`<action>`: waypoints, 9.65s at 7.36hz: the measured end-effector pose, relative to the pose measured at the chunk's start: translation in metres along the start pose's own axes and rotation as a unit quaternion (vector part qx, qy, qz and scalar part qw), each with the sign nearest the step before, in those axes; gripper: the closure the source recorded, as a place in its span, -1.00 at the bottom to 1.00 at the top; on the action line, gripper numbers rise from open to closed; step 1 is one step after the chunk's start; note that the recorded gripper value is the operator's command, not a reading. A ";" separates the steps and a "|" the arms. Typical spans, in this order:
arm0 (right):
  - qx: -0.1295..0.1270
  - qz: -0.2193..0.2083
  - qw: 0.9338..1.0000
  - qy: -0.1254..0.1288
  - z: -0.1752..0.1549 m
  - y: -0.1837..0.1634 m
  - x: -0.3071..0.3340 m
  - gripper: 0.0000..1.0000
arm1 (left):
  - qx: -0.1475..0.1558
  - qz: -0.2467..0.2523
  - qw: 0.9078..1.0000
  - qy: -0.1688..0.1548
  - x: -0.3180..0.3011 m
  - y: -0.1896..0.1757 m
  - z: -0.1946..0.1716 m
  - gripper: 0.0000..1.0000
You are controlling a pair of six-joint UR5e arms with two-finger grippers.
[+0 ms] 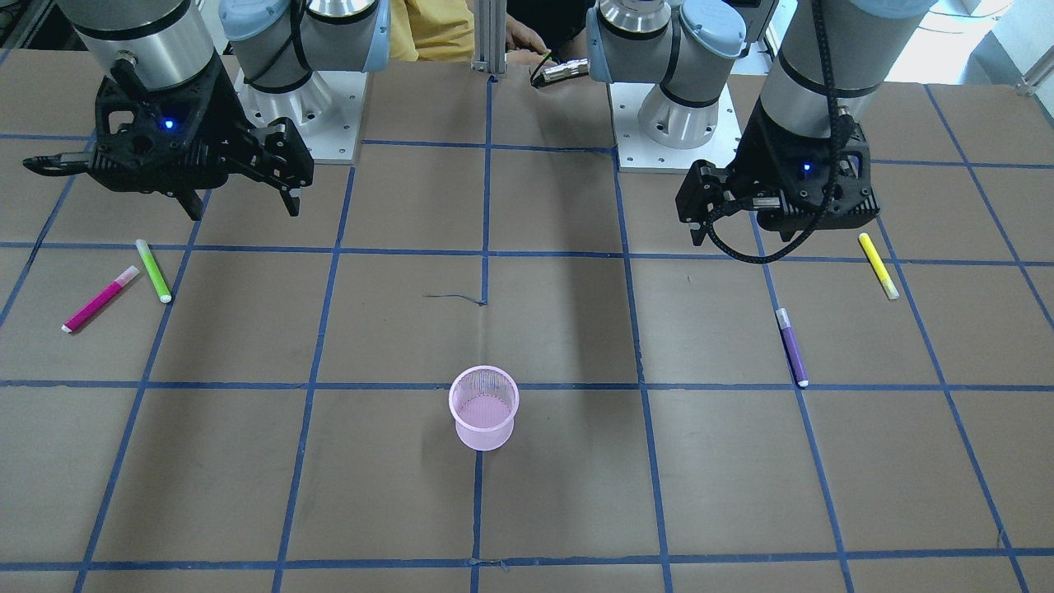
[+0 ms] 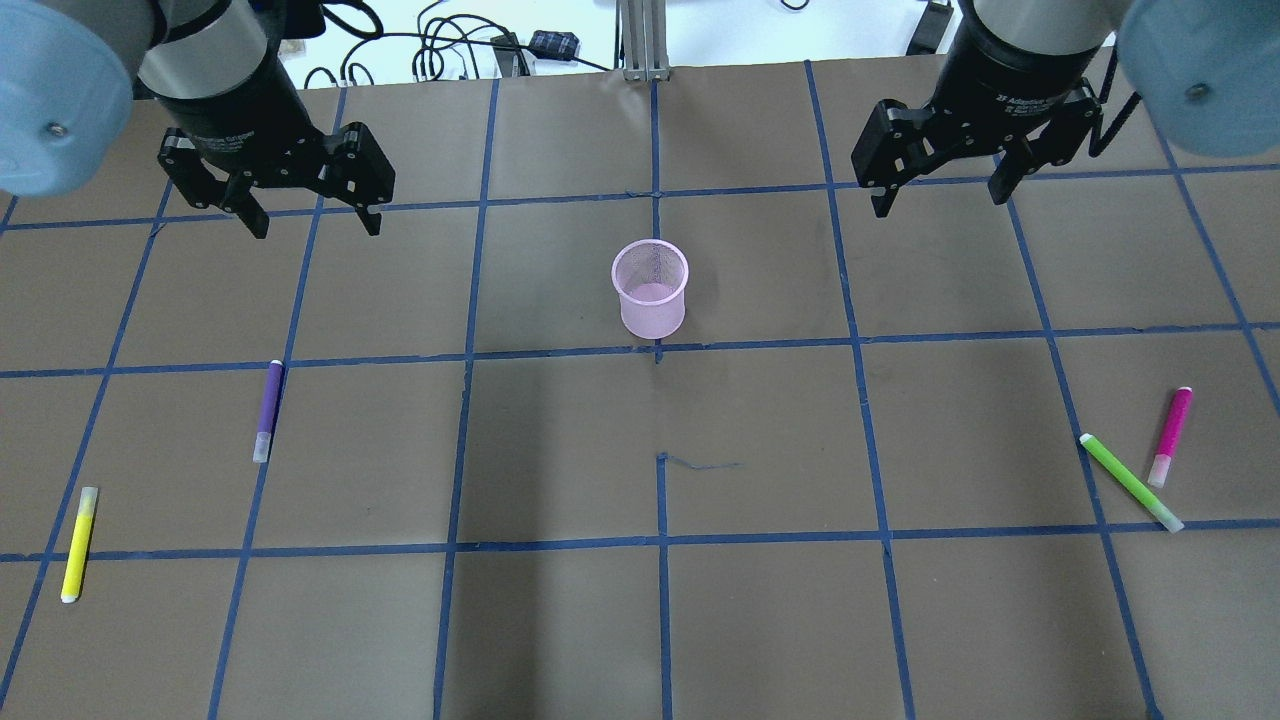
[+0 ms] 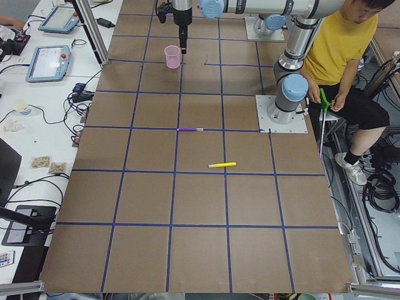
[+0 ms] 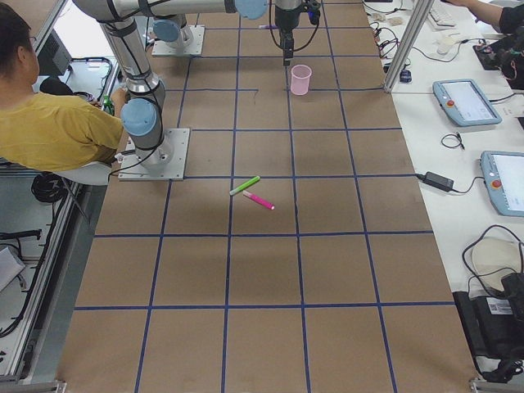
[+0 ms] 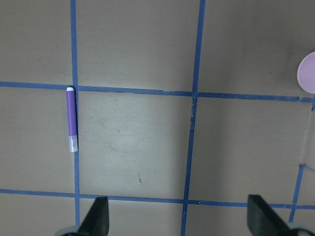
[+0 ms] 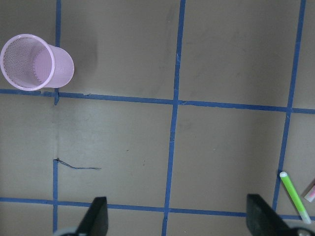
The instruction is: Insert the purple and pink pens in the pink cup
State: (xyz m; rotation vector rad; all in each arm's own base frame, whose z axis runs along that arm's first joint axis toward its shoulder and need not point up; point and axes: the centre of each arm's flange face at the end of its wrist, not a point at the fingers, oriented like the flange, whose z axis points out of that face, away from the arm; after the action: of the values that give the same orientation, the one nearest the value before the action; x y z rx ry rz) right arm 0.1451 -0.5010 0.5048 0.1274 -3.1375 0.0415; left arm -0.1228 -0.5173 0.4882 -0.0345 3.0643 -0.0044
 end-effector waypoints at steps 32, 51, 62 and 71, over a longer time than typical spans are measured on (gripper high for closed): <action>0.036 -0.888 0.443 -0.117 0.333 0.069 0.396 1.00 | 0.005 -0.018 1.000 0.001 -0.020 0.002 -0.003 -1.00; -0.051 -0.635 0.757 0.145 0.115 -0.076 -0.199 1.00 | -0.191 0.040 0.974 0.113 -0.232 -0.083 0.332 -0.75; -0.147 -0.589 0.772 0.191 0.216 -0.085 -0.249 0.52 | -0.204 0.026 0.972 0.115 -0.231 -0.084 0.352 0.87; -0.099 -0.563 0.802 0.171 0.160 -0.107 -0.223 -1.00 | -0.142 0.063 0.985 0.073 -0.191 -0.093 0.248 1.00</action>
State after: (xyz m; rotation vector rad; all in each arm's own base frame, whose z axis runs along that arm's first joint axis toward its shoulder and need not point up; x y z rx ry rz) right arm 0.3757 -0.5941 0.3471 1.6732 -2.1999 -0.2313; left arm 0.0885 -0.6068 0.2560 0.1492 3.1775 0.4581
